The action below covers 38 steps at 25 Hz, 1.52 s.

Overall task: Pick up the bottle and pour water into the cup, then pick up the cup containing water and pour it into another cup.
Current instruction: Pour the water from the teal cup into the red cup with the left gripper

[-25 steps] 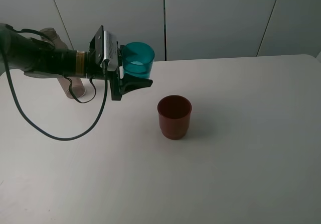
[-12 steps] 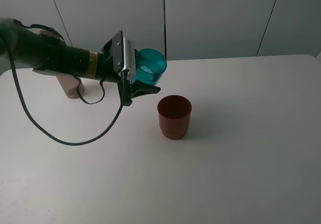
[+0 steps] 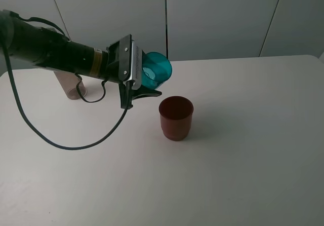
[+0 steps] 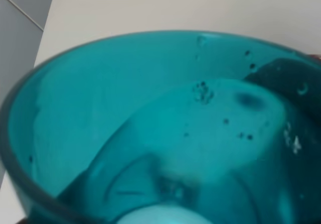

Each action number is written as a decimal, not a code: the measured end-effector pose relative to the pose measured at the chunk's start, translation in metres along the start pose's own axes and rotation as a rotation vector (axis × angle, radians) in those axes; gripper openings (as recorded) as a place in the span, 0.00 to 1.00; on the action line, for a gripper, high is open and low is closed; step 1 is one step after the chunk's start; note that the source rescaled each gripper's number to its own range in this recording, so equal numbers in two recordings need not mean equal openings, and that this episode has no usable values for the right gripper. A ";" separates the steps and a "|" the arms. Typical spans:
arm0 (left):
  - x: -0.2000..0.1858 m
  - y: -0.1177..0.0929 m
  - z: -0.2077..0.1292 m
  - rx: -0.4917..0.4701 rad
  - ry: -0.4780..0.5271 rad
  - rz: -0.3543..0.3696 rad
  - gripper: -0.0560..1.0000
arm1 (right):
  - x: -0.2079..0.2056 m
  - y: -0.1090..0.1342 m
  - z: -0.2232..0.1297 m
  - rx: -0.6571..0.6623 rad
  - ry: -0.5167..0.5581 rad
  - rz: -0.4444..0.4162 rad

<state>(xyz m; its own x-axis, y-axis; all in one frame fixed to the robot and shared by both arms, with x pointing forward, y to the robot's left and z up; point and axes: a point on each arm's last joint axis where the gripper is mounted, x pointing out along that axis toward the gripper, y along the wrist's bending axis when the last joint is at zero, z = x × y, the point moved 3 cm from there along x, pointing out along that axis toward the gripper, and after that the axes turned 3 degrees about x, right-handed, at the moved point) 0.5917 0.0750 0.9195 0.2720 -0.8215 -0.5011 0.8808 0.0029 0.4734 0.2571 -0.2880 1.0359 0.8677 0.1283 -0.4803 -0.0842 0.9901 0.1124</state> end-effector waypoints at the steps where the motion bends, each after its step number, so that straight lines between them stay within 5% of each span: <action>1: 0.002 -0.001 0.001 0.012 0.007 -0.001 0.09 | 0.000 0.000 0.000 0.000 0.000 0.000; 38: 0.016 -0.006 0.000 0.359 0.155 -0.002 0.09 | 0.000 0.000 0.000 0.000 0.000 0.000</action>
<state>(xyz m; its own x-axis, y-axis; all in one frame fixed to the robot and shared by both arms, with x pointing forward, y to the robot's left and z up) 0.5905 0.0624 0.9084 0.3495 -0.7255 -0.5929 0.6972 -0.2213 0.6819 0.2571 -0.2880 1.0359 0.8677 0.1283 -0.4803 -0.0843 0.9901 0.1122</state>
